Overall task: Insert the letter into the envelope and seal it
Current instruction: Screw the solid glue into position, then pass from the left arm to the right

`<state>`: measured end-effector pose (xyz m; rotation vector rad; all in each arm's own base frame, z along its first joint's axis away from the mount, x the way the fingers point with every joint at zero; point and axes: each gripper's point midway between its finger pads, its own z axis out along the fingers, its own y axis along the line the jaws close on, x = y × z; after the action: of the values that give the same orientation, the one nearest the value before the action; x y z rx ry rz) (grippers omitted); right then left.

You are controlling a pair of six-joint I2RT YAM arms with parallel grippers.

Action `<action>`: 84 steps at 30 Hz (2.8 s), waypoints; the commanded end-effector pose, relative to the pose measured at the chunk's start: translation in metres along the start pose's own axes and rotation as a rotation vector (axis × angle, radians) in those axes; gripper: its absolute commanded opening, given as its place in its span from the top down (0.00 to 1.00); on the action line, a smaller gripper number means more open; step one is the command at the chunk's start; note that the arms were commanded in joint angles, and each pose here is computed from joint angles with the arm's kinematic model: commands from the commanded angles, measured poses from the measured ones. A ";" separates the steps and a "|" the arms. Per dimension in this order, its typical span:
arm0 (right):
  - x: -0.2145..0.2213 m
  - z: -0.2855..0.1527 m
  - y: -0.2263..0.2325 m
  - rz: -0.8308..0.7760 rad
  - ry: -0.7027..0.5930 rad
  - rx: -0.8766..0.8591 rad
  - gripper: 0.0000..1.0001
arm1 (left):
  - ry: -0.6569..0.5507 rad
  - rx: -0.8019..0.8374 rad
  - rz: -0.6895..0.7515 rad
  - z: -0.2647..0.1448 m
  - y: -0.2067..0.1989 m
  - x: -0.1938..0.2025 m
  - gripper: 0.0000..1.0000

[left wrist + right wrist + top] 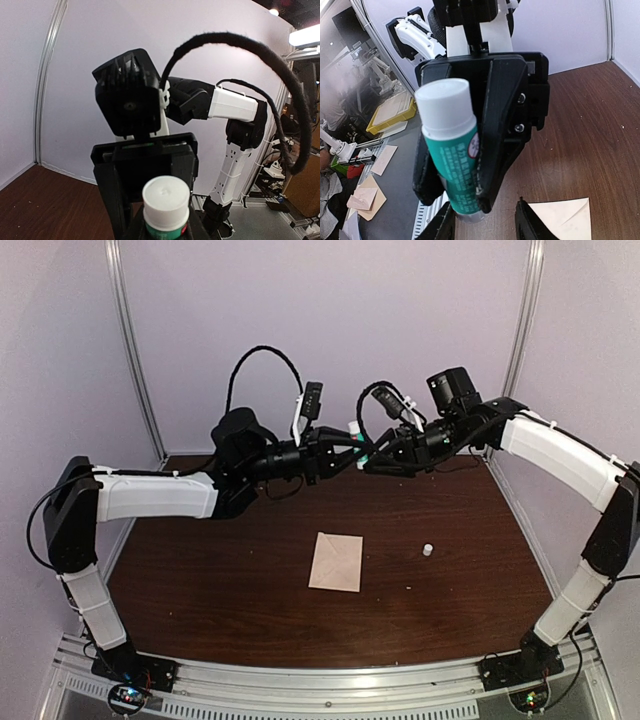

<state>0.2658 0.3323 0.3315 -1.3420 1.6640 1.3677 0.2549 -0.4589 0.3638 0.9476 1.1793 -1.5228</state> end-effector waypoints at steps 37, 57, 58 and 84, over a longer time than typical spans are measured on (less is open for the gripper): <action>0.054 -0.099 -0.103 0.159 0.068 0.563 0.54 | 0.165 -0.245 -0.002 -0.028 0.061 0.041 1.00; 0.013 -0.008 -0.026 0.038 -0.008 0.020 0.48 | 0.296 0.043 -0.102 -0.017 0.022 0.072 1.00; 0.012 -0.005 -0.025 0.039 -0.011 0.007 0.48 | 0.296 0.043 -0.103 -0.017 0.022 0.072 1.00; 0.005 0.021 -0.022 0.092 -0.022 -0.066 0.75 | 0.264 0.062 -0.126 -0.004 0.021 0.067 1.00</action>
<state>0.2812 0.3476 0.3090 -1.2909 1.7159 1.4861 0.2555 -0.4681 0.2724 1.1713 1.4991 -1.5834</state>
